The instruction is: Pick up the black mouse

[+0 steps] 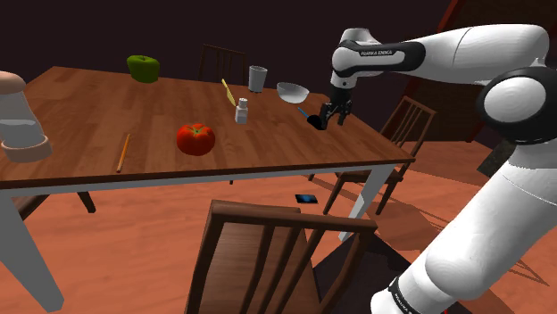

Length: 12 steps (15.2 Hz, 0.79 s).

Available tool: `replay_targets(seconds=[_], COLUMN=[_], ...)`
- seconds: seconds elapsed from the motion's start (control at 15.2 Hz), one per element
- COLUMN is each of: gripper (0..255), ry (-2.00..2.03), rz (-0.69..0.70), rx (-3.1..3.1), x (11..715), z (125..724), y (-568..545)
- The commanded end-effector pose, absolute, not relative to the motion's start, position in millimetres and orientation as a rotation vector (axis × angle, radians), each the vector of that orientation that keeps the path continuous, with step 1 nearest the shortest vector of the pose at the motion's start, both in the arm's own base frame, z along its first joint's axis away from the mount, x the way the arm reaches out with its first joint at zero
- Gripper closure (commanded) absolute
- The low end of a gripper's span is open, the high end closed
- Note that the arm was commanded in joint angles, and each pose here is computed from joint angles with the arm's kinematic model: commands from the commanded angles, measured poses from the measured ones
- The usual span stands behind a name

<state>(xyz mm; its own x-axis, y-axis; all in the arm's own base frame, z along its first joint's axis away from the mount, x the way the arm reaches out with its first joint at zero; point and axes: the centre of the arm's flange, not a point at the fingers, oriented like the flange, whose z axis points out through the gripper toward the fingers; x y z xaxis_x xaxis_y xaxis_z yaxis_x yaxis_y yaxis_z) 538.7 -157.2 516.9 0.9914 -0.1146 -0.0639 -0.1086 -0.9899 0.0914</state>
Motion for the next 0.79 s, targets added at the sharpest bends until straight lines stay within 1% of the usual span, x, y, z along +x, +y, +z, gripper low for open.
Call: replay_targets(seconds=[0.0,0.53,0.73], gripper=[0,0,0], ry=[-0.171,-0.175,-0.175], rz=[-0.094,-0.052,-0.049], rx=[3.048,3.053,3.054], x=[560.9,647.6,654.0], z=[516.0,515.1,504.6], y=[-172.3,-226.2,-230.2])
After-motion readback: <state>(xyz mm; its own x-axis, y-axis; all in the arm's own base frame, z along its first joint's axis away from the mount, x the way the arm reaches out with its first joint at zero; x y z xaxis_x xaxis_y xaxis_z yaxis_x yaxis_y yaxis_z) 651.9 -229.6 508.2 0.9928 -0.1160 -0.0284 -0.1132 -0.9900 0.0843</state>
